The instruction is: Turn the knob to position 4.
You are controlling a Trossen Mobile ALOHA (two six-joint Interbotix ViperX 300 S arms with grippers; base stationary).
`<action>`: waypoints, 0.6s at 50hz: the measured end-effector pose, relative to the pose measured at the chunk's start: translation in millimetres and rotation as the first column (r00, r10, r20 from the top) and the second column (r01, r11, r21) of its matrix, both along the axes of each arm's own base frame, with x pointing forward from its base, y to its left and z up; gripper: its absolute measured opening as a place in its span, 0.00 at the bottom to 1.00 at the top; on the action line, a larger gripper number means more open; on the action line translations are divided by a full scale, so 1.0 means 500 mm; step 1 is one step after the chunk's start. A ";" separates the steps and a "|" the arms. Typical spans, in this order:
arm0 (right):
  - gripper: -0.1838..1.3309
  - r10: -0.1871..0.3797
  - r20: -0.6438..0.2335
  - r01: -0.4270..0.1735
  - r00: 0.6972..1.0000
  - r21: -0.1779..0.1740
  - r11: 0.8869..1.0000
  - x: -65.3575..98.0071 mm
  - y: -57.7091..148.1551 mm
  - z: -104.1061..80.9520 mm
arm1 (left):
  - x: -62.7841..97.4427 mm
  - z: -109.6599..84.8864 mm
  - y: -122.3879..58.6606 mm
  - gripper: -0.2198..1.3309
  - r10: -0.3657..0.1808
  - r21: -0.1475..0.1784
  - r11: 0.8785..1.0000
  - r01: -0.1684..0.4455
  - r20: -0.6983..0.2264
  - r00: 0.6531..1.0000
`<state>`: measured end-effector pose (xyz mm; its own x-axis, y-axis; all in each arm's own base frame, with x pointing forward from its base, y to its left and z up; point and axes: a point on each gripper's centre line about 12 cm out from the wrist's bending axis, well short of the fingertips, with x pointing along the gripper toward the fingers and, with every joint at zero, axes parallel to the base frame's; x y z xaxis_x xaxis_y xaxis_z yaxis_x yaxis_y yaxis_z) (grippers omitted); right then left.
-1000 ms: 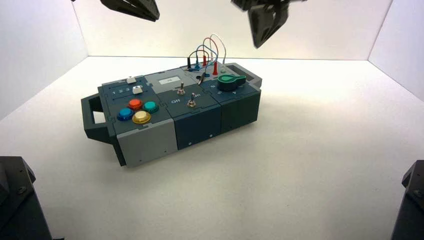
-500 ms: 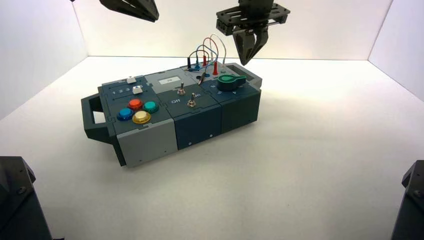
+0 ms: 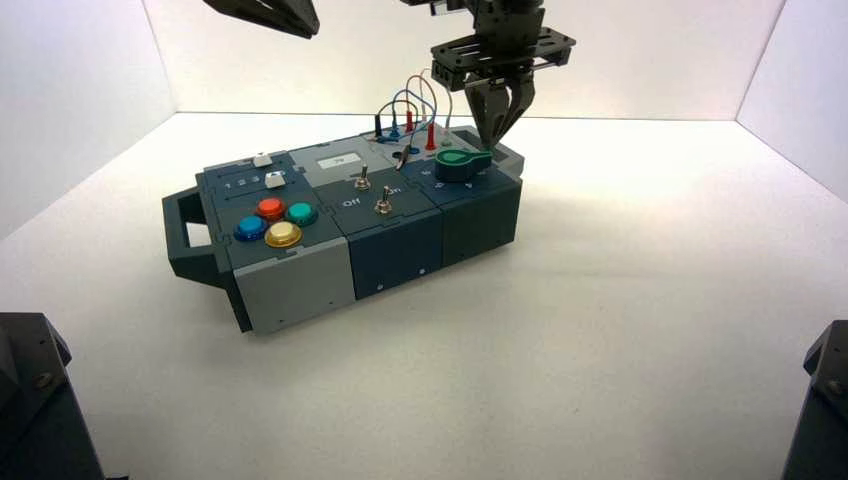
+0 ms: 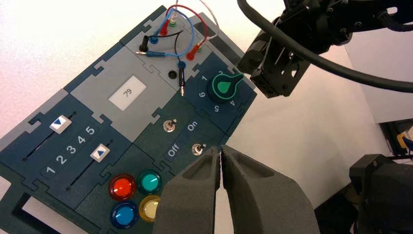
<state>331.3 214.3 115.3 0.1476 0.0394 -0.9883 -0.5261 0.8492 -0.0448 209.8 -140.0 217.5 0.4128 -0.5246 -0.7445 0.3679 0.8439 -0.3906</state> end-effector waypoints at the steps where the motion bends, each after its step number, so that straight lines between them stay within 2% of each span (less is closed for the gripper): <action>1: 0.03 0.000 -0.003 0.000 1.000 -0.002 1.000 -0.001 -0.001 -0.001 | 0.000 0.000 0.000 0.12 0.000 0.000 1.000 0.000 0.000 1.000; 30: 0.03 0.035 -0.074 -0.038 0.997 -0.040 0.998 -0.034 0.003 -0.012 | 0.002 0.005 -0.001 0.12 -0.001 -0.003 1.000 0.001 0.006 1.000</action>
